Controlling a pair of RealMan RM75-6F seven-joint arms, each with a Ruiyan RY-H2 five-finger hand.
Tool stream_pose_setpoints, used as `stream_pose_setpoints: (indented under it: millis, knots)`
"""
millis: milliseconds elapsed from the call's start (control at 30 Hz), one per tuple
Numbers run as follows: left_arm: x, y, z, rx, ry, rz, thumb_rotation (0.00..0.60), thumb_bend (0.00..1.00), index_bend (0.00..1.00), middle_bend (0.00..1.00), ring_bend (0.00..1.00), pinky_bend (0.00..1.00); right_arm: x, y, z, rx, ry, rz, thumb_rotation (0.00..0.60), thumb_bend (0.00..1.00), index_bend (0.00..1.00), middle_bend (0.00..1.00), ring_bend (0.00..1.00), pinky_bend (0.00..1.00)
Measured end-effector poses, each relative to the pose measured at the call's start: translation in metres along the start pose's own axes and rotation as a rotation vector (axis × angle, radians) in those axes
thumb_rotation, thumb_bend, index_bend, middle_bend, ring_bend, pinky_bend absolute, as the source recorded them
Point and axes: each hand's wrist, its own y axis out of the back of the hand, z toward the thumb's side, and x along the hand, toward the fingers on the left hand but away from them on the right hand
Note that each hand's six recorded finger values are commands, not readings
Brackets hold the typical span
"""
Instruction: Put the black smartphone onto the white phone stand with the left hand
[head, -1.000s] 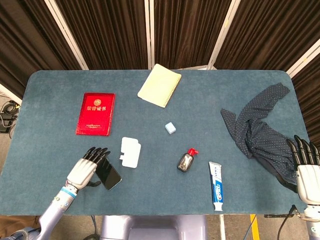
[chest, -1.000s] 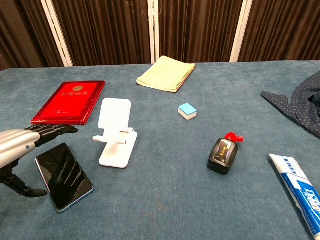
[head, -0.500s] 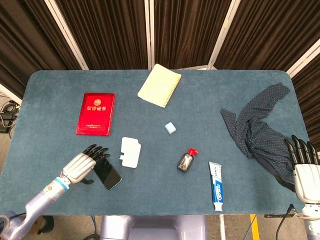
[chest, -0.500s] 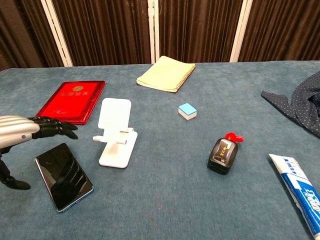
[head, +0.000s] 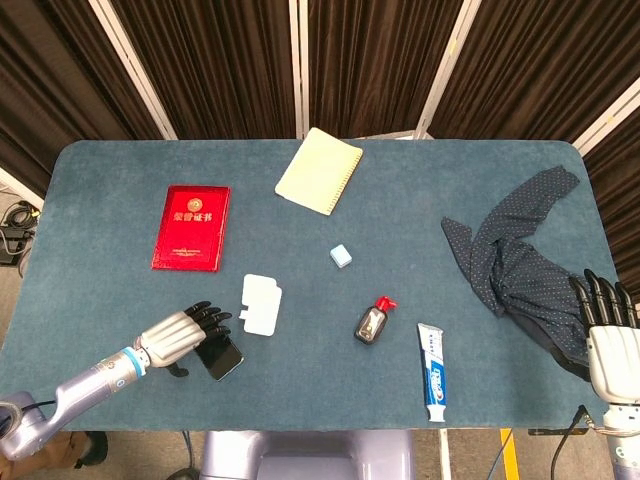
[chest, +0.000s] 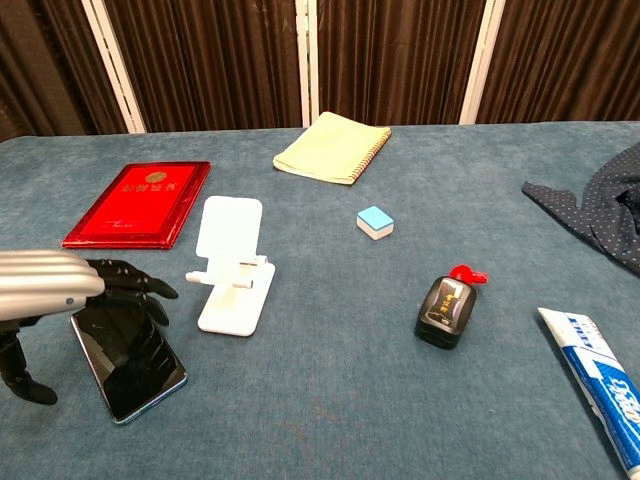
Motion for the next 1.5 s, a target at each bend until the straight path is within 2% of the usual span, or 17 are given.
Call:
stream_pose_setpoints:
  millis: [167,300,467,600,700,800,1233,1500]
  knots:
    - [0.007,-0.006,0.004,0.02,-0.018,-0.005,0.6,0.0,0.18,0.02,0.03,0.07,0.0,0.001,-0.002,-0.004,-0.005,-0.001,0.6,0.0,0.0,0.0,0.0,0.0]
    - [0.014,-0.008,0.007,0.025,-0.023,0.009,0.6,0.0,0.21,0.09,0.09,0.11,-0.001,0.001,-0.003,-0.007,-0.008,0.0,0.6,0.0,0.0,0.0,0.0,0.0]
    - [0.022,-0.01,0.009,0.039,-0.019,0.036,0.6,0.0,0.25,0.13,0.17,0.17,-0.001,0.001,-0.004,-0.01,-0.011,0.004,0.6,0.0,0.0,0.0,0.0,0.0]
    - [0.025,-0.012,0.009,0.047,-0.011,0.051,0.6,0.0,0.35,0.25,0.28,0.24,-0.002,0.001,-0.004,-0.01,-0.012,0.004,0.6,0.0,0.0,0.0,0.0,0.0]
    - [0.026,-0.01,0.01,0.049,-0.011,0.074,0.6,0.0,0.51,0.39,0.39,0.33,-0.002,0.001,-0.005,-0.012,-0.013,0.003,0.6,0.0,0.0,0.0,0.0,0.0]
    - [0.025,-0.008,0.01,0.06,-0.013,0.104,0.6,0.0,0.58,0.44,0.44,0.37,-0.002,0.001,-0.005,-0.012,-0.013,0.003,0.6,0.0,0.0,0.0,0.0,0.0]
    - [0.01,-0.001,0.005,0.093,-0.022,0.176,0.6,0.0,0.6,0.46,0.46,0.39,-0.001,0.001,-0.004,-0.013,-0.011,0.002,0.6,0.0,0.0,0.0,0.0,0.0]
    - [-0.007,0.023,0.0,0.19,-0.046,0.293,0.6,0.0,0.62,0.46,0.46,0.39,-0.001,0.001,-0.004,-0.013,-0.012,0.002,0.6,0.0,0.0,0.0,0.0,0.0]
